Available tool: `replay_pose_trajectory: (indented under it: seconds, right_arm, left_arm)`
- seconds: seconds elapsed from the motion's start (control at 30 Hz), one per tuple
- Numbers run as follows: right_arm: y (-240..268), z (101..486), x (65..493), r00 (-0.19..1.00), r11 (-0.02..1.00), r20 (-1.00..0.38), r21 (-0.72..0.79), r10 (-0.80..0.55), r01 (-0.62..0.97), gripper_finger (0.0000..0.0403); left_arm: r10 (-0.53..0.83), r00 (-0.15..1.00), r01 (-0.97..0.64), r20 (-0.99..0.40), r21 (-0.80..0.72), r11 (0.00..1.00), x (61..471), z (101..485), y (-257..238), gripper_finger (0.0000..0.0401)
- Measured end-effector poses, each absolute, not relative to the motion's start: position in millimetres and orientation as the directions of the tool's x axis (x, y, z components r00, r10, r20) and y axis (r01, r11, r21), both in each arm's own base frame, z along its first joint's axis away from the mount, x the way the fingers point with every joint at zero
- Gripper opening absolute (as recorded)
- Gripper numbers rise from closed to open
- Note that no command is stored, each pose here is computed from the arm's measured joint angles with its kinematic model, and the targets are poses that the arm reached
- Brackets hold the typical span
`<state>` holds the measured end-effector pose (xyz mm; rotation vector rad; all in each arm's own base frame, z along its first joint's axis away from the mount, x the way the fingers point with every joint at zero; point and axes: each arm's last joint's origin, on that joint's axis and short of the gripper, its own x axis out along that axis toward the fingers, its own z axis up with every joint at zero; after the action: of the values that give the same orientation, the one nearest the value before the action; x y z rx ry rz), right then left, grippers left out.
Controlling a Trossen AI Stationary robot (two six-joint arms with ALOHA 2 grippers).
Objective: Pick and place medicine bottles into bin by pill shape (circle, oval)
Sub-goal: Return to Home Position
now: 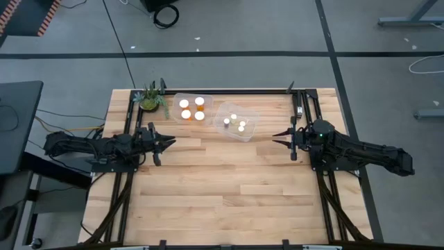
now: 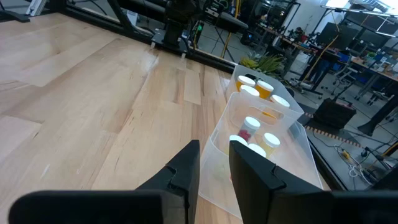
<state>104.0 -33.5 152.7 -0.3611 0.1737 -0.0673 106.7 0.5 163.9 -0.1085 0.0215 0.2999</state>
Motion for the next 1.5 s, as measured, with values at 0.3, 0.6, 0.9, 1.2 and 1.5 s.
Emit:
replay_pose_trajectory:
  seconds: [0.3,0.6,0.9,1.2,1.5]
  right_arm:
    - [-33.5,152.7,104.0,0.983,0.933,-0.157,-0.357,-0.096,0.034,0.0093]
    - [-33.5,152.7,104.0,0.983,0.934,-0.157,-0.357,-0.096,0.035,0.0093]
    - [-33.5,152.6,104.0,0.983,0.934,-0.157,-0.357,-0.096,0.035,0.0093]
    - [-33.5,152.6,104.0,0.983,0.934,-0.157,-0.357,-0.096,0.035,0.0093]
    - [-33.5,152.7,104.0,0.983,0.933,-0.156,-0.357,-0.096,0.035,0.0093]
  left_arm:
    - [0.294,0.955,-0.296,-0.037,-0.103,0.950,106.7,163.9,0.5,0.0079]
    - [0.294,0.955,-0.296,-0.037,-0.103,0.950,106.7,163.9,0.5,0.0072]
    - [0.294,0.955,-0.296,-0.037,-0.103,0.950,106.7,163.9,0.5,0.0083]
    - [0.293,0.955,-0.296,-0.037,-0.103,0.950,106.7,163.9,0.5,0.0079]
    - [0.293,0.955,-0.295,-0.036,-0.103,0.950,106.6,163.9,0.5,0.0081]
